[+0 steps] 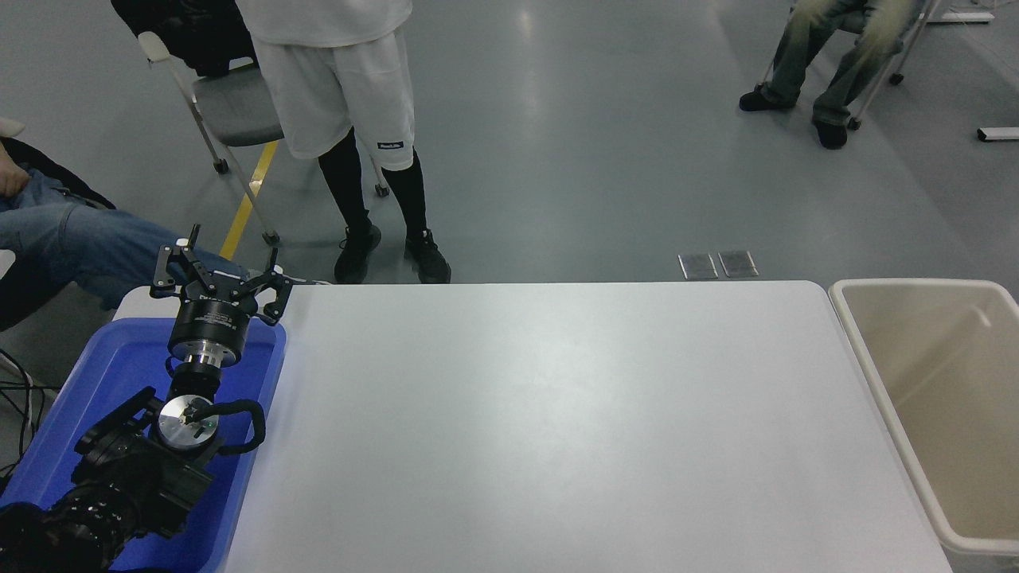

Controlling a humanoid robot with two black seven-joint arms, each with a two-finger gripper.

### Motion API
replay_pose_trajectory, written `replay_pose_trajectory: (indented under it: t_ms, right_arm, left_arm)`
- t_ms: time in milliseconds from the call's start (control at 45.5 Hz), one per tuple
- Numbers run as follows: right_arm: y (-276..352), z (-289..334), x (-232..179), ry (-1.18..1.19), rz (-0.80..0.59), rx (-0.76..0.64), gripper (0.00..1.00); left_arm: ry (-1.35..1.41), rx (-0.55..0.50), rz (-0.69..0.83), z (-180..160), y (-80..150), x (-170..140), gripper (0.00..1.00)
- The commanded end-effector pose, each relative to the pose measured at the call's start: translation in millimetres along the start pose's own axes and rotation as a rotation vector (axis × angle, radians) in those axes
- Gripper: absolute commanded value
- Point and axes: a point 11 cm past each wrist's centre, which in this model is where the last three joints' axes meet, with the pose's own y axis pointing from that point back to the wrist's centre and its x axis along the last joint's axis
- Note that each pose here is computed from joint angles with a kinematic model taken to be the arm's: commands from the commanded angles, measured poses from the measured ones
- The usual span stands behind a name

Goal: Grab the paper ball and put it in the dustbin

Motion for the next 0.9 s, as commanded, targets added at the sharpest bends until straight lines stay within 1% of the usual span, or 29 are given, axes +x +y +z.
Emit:
replay_pose_trajectory:
  t_ms: [0, 154, 440, 549, 879]
  right_arm:
    - [-31, 2, -27, -0.049, 0.125, -0.041, 0.0]
    - [-50, -6, -49, -0.077, 0.182, -0.065, 0.0]
    - [-65, -22, -83, -0.1, 0.185, -0.051, 0.0]
    - [-66, -26, -84, -0.096, 0.215, -0.049, 0.0]
    - [-67, -24, -86, -0.113, 0.223, -0.057, 0.0]
  left_arm:
    - [0.0, 0.0, 0.0, 0, 0, 0, 0.99]
    - [0.0, 0.0, 0.0, 0, 0, 0, 0.99]
    - [0.0, 0.0, 0.0, 0, 0, 0, 0.99]
    - [0.0, 0.0, 0.0, 0, 0, 0, 0.99]
    - [0.0, 0.0, 0.0, 0, 0, 0, 0.99]
